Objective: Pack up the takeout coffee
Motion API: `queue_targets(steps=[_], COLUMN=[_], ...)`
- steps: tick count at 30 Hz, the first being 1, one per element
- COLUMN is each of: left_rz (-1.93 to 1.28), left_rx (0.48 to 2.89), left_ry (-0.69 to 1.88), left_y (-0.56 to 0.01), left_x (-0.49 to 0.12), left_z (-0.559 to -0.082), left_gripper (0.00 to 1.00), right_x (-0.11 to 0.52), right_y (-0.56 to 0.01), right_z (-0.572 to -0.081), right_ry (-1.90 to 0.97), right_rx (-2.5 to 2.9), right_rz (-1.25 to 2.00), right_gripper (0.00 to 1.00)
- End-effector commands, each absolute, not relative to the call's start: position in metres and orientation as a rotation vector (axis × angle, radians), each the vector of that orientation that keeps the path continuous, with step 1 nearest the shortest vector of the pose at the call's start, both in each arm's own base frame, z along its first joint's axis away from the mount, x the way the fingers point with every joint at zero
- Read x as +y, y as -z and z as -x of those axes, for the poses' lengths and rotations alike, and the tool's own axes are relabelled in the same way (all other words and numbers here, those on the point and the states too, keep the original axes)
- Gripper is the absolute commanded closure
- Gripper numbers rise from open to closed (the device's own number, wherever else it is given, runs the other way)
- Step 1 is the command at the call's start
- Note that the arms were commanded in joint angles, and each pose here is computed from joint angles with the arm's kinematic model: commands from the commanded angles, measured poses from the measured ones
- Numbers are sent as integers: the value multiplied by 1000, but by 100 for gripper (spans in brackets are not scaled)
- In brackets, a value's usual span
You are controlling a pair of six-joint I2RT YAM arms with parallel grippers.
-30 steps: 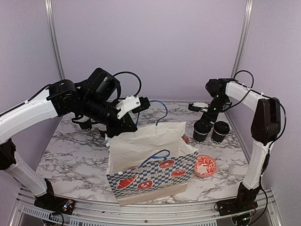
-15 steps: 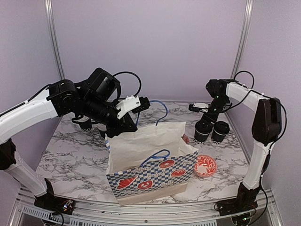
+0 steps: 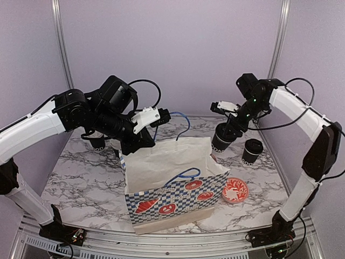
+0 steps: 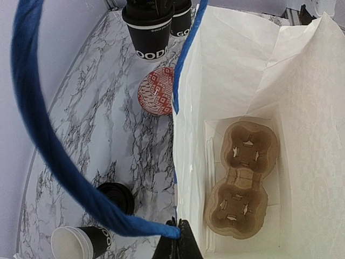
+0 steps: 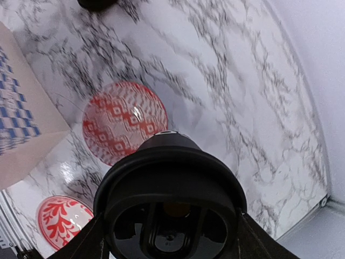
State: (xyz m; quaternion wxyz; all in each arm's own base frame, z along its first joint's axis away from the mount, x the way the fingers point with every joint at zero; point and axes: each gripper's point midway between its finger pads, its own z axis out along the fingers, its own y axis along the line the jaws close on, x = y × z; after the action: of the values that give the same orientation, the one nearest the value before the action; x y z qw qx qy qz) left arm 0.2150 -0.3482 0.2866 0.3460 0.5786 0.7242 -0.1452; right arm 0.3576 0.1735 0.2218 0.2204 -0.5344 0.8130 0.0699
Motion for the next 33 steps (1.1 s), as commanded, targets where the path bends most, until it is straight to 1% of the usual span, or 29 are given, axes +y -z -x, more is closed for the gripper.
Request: queue_targets(steps=[1, 6, 9, 12, 16, 23, 29, 33], left_rz=[-1483, -1470, -1473, -1466, -1459, -1445, -1448, -1460], left_rx=[1880, 1886, 1895, 1904, 1903, 1890, 1876, 1877], left_ry=[307, 247, 241, 236, 225, 237, 258, 267], left_y=[-295, -293, -289, -287, -288, -295, -299, -297], left_x=[-342, -339, -341, -343, -344, -346, -347, -349], left_z=[-228, -237, -239, -242, -244, -245, -242, -241], left_gripper=[100, 100, 100, 100, 100, 100, 100, 100], right_x=[212, 227, 232, 245, 262, 293, 321, 341], right_y=[-324, -398, -425, -432, -421, -397, -366, -356], right_z=[-331, -279, -247, -210, -170, -152, -159, -167], right_ry=[-370, -523, -601, -693, -760, -716, -569, -491], right_rx=[1918, 1596, 1445, 1339, 1255, 1218, 1257, 1246], right_rz=[1407, 1420, 1443, 1531, 1667, 1782, 1860, 1908], right_gripper=[53, 53, 52, 52, 52, 53, 53, 54])
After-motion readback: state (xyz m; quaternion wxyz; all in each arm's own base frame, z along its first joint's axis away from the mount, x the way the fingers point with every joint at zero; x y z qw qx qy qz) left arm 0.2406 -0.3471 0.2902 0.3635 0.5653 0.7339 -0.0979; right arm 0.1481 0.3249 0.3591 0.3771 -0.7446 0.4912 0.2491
